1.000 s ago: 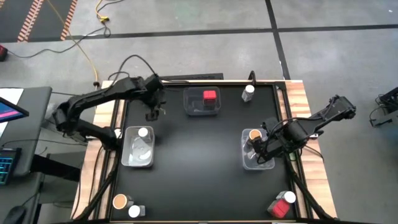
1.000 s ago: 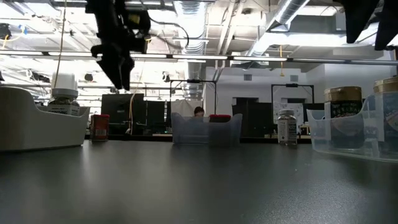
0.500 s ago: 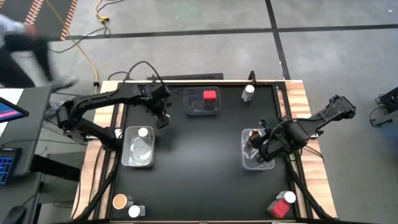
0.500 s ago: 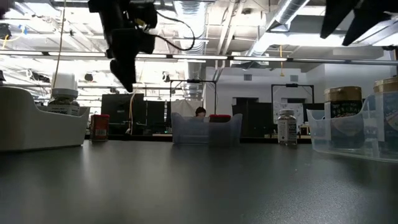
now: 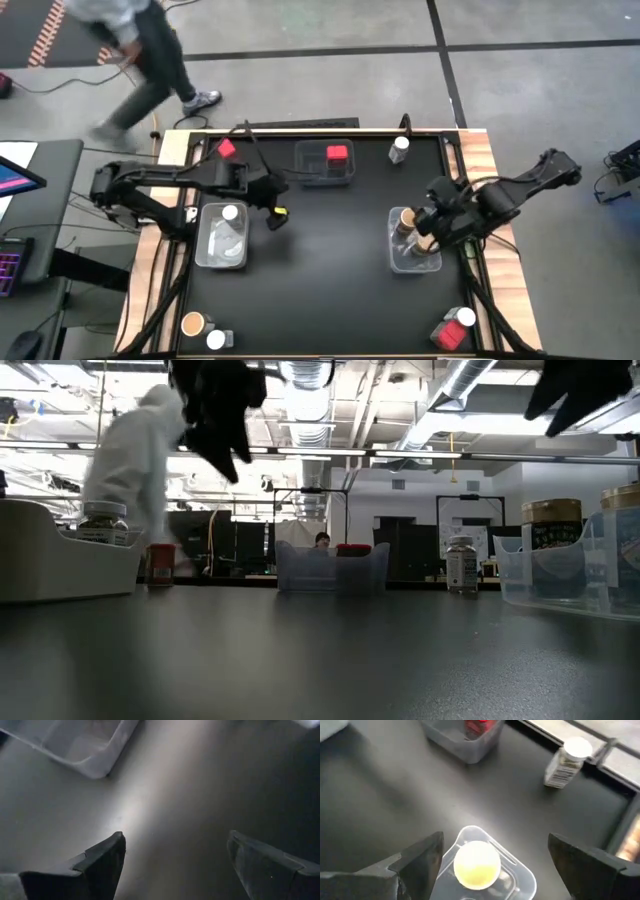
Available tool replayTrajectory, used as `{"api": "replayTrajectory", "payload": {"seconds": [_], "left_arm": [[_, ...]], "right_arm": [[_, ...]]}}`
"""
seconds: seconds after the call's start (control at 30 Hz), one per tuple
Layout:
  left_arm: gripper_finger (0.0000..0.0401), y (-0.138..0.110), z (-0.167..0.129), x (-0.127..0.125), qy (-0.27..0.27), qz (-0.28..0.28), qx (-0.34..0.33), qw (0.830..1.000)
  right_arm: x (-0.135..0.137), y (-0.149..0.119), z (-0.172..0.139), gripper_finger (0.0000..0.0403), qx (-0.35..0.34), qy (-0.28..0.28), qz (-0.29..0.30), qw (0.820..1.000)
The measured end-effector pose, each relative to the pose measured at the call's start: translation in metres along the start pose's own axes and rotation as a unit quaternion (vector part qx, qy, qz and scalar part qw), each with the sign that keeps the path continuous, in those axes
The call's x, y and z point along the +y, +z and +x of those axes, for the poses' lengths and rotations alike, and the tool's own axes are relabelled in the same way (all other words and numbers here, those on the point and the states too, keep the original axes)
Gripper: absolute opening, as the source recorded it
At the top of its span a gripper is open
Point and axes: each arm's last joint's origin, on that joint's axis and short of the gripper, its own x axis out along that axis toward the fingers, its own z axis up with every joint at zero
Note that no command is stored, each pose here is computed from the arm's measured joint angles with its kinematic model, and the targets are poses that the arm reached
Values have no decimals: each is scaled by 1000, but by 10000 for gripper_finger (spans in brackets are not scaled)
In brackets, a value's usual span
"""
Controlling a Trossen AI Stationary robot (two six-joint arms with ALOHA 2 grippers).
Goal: Sort spices by type
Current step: Put the bottom white seasoning bottle into the white bin
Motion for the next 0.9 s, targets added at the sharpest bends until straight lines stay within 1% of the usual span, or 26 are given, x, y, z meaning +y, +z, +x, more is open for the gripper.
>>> {"api": "replayTrajectory", "payload": {"seconds": [0.17,0.33,0.43,0.57,0.9], "left_arm": [[333,5,-24,-24,1,-64,-42,997],[333,-1,-49,-40,5,-99,-31,995],[333,-7,-61,-48,2,-108,-15,994],[333,-17,-72,-61,-12,-106,-3,994],[333,-52,-95,-98,-72,-45,19,996]], "right_arm": [[-27,-16,11,384,-31,72,6,997],[-45,-23,20,384,-40,131,16,990],[-54,-26,22,384,-32,168,39,985],[-61,-29,23,384,-28,179,73,981],[-63,-29,23,384,-23,180,112,977]]}}
